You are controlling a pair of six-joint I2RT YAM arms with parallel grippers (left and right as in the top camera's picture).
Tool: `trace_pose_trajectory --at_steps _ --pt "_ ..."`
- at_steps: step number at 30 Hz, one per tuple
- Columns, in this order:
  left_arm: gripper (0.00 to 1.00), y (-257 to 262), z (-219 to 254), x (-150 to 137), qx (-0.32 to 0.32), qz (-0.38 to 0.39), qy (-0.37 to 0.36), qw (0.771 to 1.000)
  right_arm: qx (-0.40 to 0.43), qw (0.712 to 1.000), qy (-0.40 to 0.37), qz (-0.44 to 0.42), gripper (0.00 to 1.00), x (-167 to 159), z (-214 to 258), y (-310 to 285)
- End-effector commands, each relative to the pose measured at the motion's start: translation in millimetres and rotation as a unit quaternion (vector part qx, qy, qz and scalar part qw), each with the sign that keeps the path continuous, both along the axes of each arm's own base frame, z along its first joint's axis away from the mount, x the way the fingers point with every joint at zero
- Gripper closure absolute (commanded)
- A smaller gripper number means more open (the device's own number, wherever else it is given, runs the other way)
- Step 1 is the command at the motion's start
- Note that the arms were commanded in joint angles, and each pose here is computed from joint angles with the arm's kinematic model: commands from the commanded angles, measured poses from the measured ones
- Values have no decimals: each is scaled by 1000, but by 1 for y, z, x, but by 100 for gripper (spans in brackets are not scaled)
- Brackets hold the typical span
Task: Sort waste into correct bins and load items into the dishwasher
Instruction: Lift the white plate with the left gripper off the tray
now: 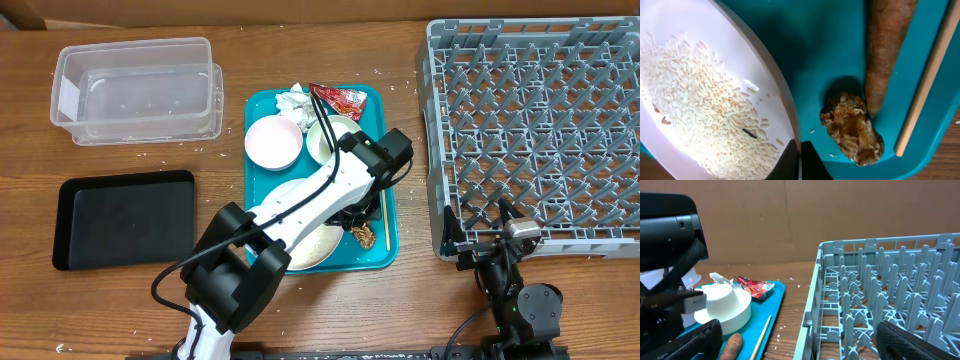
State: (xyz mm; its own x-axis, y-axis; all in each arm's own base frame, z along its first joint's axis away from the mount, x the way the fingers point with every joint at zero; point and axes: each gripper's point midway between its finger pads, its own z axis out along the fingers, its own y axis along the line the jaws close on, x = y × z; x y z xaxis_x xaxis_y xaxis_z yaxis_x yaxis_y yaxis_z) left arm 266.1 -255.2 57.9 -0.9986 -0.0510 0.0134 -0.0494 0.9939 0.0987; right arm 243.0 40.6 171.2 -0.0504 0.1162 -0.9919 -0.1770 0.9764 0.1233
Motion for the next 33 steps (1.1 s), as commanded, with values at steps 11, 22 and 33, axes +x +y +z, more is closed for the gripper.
trace_pose_trajectory --at_steps 11,22,33 --pt "96 -7 34 3 26 -25 -43 998 -1 1000 -4 -1 0 0 -1 0" --pt "96 1 38 -3 49 -27 -38 998 -1 1000 -4 -1 0 0 -1 0" --pt "96 17 42 -9 86 -14 -33 996 -1 1000 -4 -1 0 0 -1 0"
